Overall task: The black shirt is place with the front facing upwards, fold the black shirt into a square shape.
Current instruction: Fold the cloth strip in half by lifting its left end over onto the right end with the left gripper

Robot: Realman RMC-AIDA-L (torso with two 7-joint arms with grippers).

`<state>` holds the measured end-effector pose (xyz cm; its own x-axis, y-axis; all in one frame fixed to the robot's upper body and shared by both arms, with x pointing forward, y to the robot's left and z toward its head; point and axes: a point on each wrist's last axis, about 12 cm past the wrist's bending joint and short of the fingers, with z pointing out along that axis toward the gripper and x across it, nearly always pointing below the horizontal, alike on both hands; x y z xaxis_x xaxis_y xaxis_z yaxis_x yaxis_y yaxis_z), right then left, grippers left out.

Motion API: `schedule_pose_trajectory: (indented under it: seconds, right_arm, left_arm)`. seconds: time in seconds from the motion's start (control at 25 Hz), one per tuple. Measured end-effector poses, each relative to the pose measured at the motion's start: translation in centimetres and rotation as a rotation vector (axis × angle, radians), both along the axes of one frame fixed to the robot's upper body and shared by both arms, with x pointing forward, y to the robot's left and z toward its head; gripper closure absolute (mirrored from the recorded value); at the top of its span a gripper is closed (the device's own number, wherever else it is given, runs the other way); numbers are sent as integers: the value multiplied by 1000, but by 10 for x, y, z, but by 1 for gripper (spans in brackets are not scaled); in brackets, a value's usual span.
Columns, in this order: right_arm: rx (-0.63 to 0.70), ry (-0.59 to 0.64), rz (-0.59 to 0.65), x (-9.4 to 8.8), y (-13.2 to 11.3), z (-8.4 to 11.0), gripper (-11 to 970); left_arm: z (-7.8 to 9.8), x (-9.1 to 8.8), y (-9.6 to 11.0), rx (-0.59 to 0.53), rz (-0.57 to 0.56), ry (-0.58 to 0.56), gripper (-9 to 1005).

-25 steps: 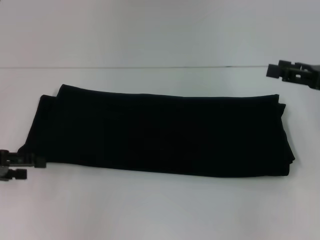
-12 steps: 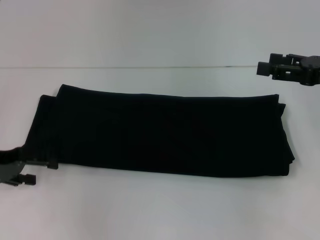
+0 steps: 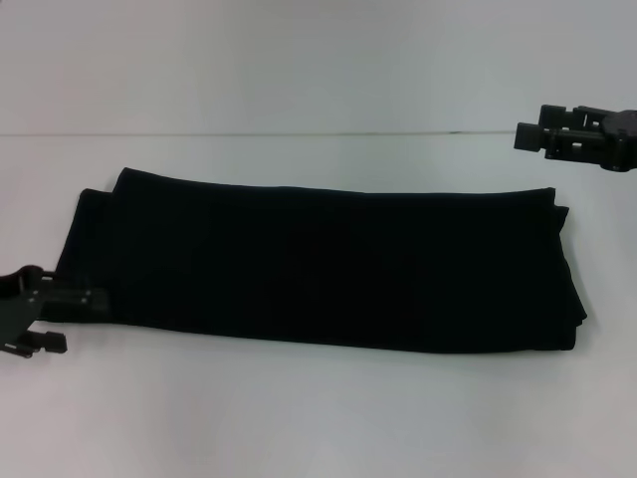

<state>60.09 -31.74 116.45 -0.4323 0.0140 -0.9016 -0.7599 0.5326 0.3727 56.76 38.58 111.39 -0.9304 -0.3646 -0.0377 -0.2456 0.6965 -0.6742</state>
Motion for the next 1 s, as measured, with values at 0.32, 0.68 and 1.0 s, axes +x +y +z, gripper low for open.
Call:
schedule_pose_trajectory:
  seconds: [0.32, 0.68, 1.0]
  right_arm:
    - [0, -12, 16, 1, 4, 2, 37]
    - [-4, -30, 13, 3, 3, 5, 38]
    - [-2, -36, 12, 4, 4, 7, 40]
  left_arm:
    - [-7, 9, -5, 9, 56, 3, 109]
    - [-12, 11, 0, 36, 115, -4, 109]
    - [-13, 12, 3, 57, 128, -7, 109]
